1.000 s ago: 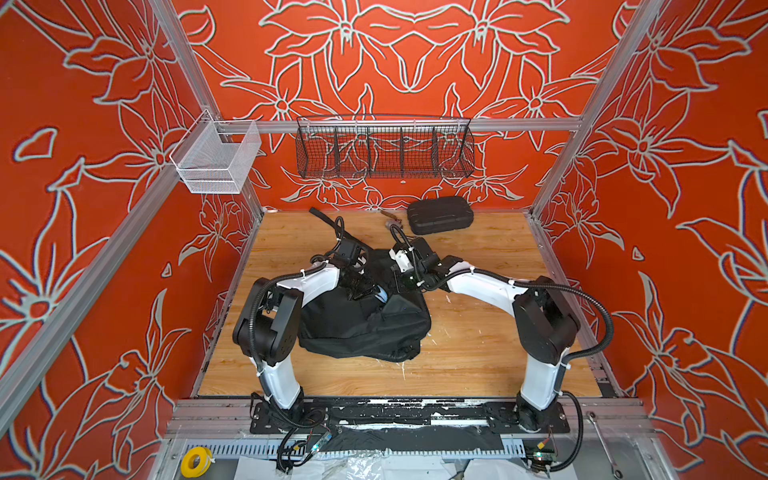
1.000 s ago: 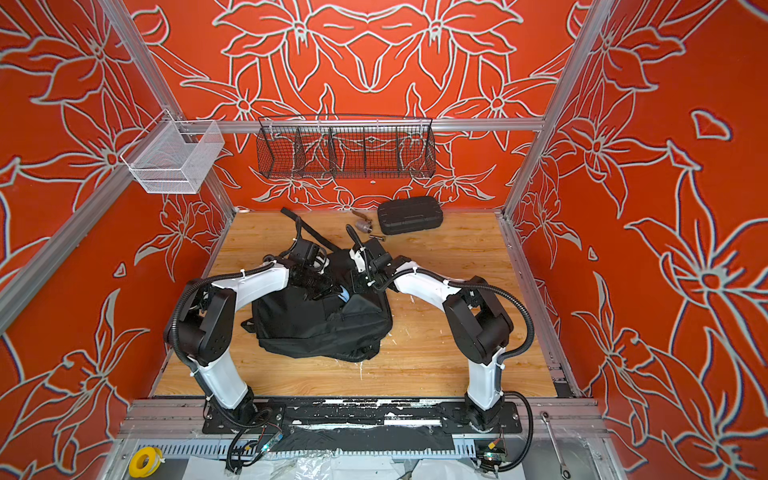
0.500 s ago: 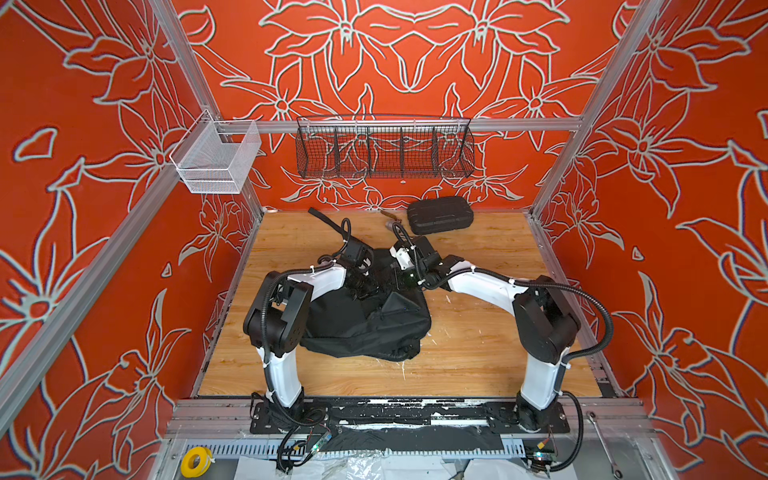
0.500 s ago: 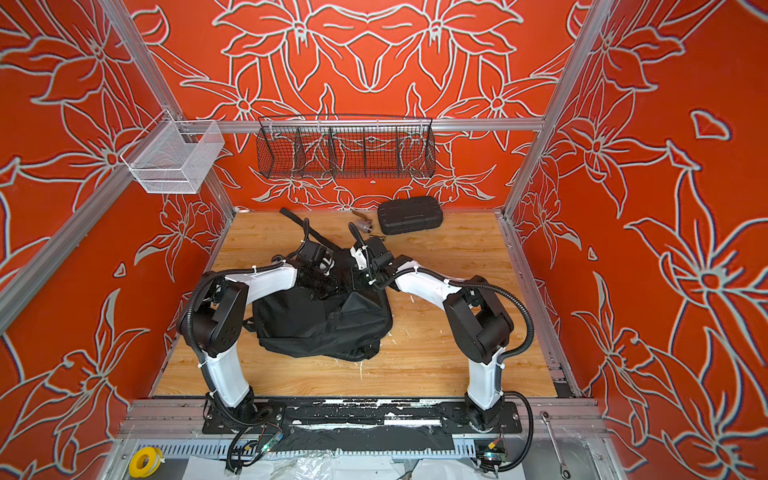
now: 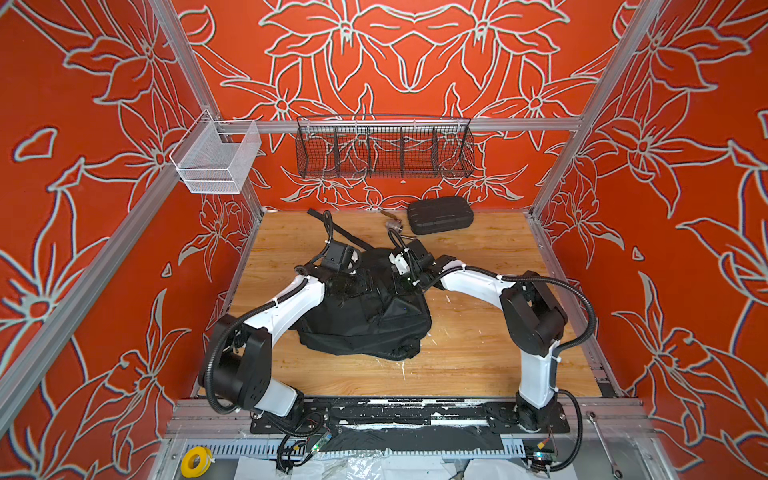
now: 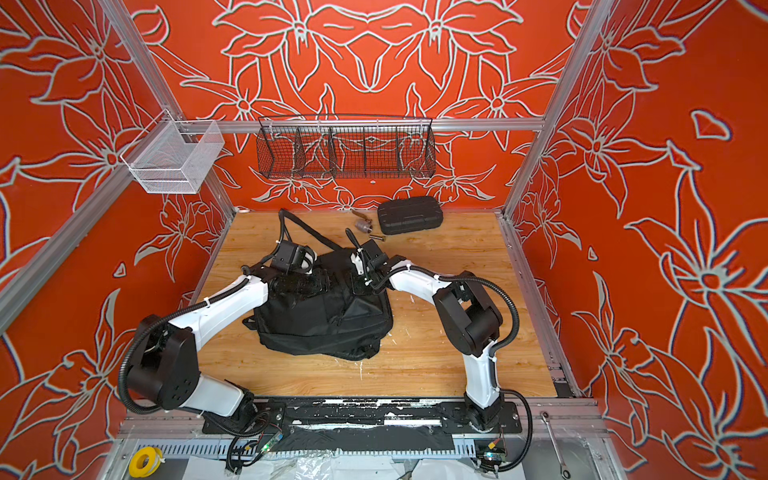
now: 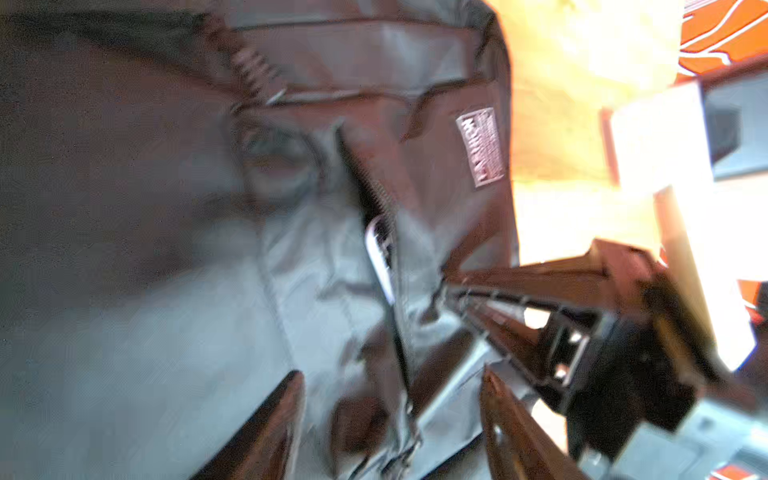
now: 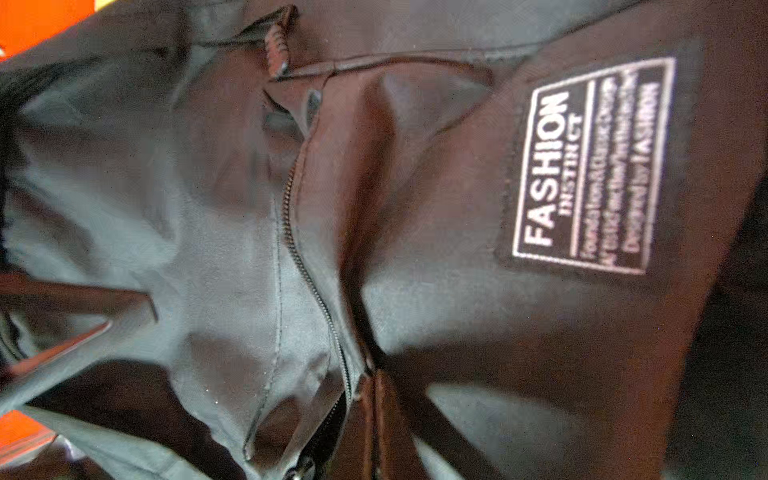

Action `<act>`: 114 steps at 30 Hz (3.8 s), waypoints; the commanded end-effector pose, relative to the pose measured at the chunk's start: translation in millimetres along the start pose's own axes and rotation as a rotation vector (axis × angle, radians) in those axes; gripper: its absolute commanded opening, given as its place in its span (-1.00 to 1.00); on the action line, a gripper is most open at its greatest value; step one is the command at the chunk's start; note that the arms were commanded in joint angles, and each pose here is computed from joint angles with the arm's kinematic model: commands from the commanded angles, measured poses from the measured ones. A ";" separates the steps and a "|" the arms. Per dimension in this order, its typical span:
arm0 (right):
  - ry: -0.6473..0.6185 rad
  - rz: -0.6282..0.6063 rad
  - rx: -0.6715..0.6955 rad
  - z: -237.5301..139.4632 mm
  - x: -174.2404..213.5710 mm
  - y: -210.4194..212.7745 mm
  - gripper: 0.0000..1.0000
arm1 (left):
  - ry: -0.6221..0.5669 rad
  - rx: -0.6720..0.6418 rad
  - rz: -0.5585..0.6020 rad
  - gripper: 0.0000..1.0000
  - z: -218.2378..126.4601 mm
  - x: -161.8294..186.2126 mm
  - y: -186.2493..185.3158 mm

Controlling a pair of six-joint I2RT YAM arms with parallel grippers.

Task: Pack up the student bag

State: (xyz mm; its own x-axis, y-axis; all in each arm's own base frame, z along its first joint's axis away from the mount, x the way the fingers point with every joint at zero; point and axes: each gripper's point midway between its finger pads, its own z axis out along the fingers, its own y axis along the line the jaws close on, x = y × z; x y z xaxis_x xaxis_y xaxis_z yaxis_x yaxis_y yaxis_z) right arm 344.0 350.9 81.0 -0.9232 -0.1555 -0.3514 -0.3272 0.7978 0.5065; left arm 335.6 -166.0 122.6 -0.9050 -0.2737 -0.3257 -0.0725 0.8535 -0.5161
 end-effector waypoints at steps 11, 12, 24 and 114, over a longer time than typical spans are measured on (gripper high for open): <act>-0.161 -0.594 0.102 -63.2 -30.2 21.9 0.14 | 0.025 -0.077 -0.048 0.43 -27.9 68.3 16.3; -0.137 -0.686 0.064 -65.7 -23.1 28.2 0.13 | 0.034 -0.085 -0.034 0.43 -27.2 73.5 15.4; -0.028 -1.179 -0.272 -70.2 66.5 48.6 -0.15 | 0.058 -0.122 -0.131 0.43 -12.7 109.2 41.9; -0.279 -0.856 -0.214 -14.0 -63.0 60.8 -1.00 | 0.276 -0.362 -0.381 0.32 -4.7 156.6 135.2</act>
State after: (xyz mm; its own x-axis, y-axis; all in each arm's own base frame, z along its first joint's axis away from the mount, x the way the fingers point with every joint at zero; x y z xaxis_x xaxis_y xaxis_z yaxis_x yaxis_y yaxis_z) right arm 346.8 404.7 121.2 -0.2849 -0.5307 -0.7983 -0.9505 0.2641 0.1637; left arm 230.1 -124.6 39.3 -0.8675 -0.4970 -0.0226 -0.4316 0.7743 -0.4629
